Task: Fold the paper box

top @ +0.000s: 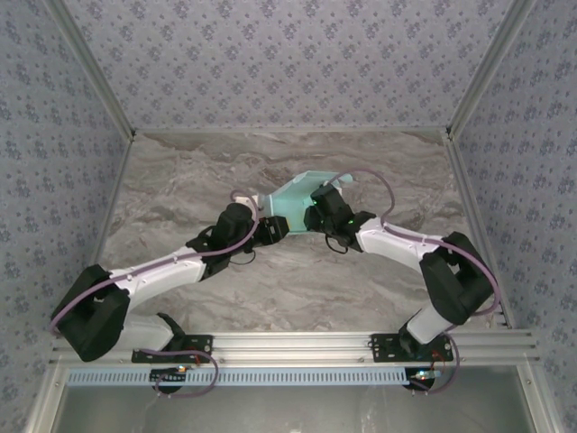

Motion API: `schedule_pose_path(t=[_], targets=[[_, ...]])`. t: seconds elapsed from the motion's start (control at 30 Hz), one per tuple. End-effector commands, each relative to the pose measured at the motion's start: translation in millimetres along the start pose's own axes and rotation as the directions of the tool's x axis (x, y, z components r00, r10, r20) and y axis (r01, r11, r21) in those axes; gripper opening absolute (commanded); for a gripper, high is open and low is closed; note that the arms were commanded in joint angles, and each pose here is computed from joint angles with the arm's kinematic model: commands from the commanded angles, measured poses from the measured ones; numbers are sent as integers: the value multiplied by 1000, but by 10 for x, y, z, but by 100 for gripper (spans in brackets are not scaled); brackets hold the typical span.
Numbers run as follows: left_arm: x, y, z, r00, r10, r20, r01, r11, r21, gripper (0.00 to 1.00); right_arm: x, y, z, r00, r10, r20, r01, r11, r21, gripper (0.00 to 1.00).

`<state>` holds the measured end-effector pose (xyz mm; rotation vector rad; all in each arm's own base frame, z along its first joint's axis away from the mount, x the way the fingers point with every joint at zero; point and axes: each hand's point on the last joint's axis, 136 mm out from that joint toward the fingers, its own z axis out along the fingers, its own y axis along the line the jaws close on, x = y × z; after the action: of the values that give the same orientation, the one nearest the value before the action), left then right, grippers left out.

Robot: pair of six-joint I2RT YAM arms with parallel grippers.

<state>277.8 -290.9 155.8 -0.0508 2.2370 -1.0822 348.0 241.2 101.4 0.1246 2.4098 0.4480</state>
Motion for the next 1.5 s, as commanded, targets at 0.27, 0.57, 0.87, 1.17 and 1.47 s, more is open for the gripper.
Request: schedule_pose_path(t=[0.27,0.57,0.87,1.17,1.47], targets=[[-150,-660,-15,1000,23,-1,-22,982,187,42,-167,-683,-73,992,-79,103,29,910,414,24],[-104,-665,52,998,54,-13,-50,982,184,42,-115,-582,38,994,-105,27,96,968,232,40],[-32,-415,198,996,84,-23,-82,992,99,42,-245,-241,-559,994,-74,80,84,988,-126,54],[-112,-161,262,997,-23,-68,31,993,118,43,-74,-617,-1104,992,2,125,32,964,-265,61],[302,150,478,954,-135,-266,176,975,136,45,-215,-871,-1096,995,45,86,-16,952,-307,59]])
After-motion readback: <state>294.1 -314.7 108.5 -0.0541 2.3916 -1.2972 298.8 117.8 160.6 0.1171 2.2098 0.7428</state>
